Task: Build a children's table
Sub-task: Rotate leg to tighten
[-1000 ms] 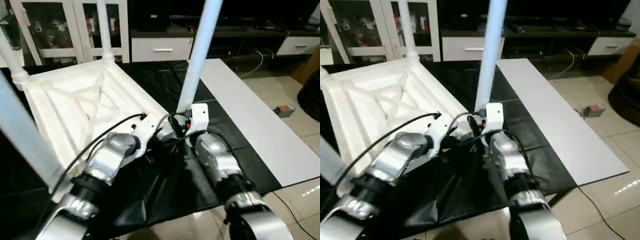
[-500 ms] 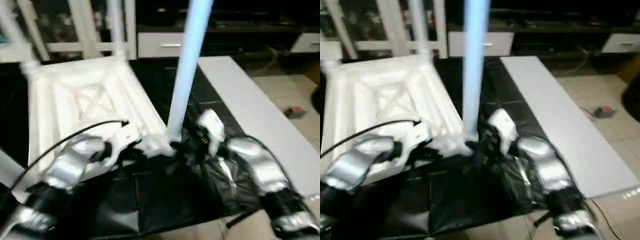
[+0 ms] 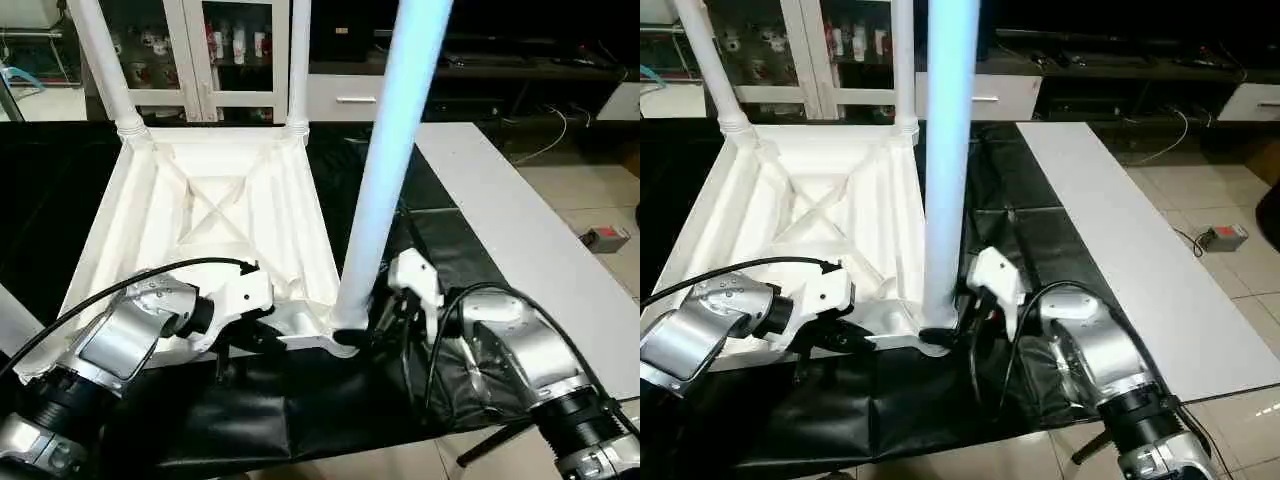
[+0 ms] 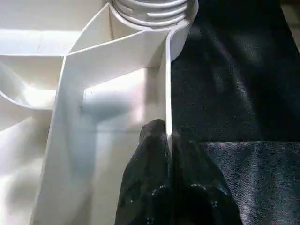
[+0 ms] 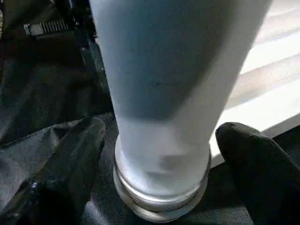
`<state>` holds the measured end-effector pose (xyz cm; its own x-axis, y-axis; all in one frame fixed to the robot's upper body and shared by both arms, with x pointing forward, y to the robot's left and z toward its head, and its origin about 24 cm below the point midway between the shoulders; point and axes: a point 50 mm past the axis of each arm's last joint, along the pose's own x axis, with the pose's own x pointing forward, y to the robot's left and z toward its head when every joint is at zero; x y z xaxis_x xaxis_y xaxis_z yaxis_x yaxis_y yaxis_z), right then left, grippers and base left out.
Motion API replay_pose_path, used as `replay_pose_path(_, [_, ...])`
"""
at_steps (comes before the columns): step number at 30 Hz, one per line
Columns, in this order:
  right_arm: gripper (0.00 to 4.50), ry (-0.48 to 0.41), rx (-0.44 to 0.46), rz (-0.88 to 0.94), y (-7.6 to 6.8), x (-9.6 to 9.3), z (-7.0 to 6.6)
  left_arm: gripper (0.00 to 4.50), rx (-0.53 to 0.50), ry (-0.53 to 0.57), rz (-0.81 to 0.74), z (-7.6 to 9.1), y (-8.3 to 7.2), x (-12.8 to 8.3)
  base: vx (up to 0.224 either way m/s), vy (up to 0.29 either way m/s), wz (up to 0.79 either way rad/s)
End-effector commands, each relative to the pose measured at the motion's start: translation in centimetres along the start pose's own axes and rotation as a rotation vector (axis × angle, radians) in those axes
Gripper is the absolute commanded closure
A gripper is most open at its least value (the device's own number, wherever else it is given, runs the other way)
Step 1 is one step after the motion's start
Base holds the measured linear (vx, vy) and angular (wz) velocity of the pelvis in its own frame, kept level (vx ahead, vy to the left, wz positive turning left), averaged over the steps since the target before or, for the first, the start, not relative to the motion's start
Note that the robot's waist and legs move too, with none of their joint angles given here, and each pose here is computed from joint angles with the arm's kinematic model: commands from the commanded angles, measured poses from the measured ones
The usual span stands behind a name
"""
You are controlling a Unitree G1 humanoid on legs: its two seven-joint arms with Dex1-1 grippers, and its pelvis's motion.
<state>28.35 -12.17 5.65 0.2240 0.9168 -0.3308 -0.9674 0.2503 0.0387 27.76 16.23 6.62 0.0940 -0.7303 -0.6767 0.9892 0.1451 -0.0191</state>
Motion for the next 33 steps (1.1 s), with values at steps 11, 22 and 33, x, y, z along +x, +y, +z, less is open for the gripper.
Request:
replay_pose_path(11, [1.51,0.039,-0.037,0.038,-0.2,-0.3,-0.1,4.5,0.018,0.002,-0.084,0.2,-0.8,1.1,0.0,0.0,0.0])
replay_pose_path(22, [1.86,0.044,0.024,-0.131,-1.3,1.3,-1.3,4.5,0.003,-0.003,-0.044,0.2,-0.5,1.6,0.0,0.0,0.0])
replay_pose_path(33, [1.87,-0.044,0.3,-0.636,-3.9,6.8,-0.5,4.5,-0.239,-0.089,0.429,2.6,3.8,4.5,-0.037,0.015,-0.06])
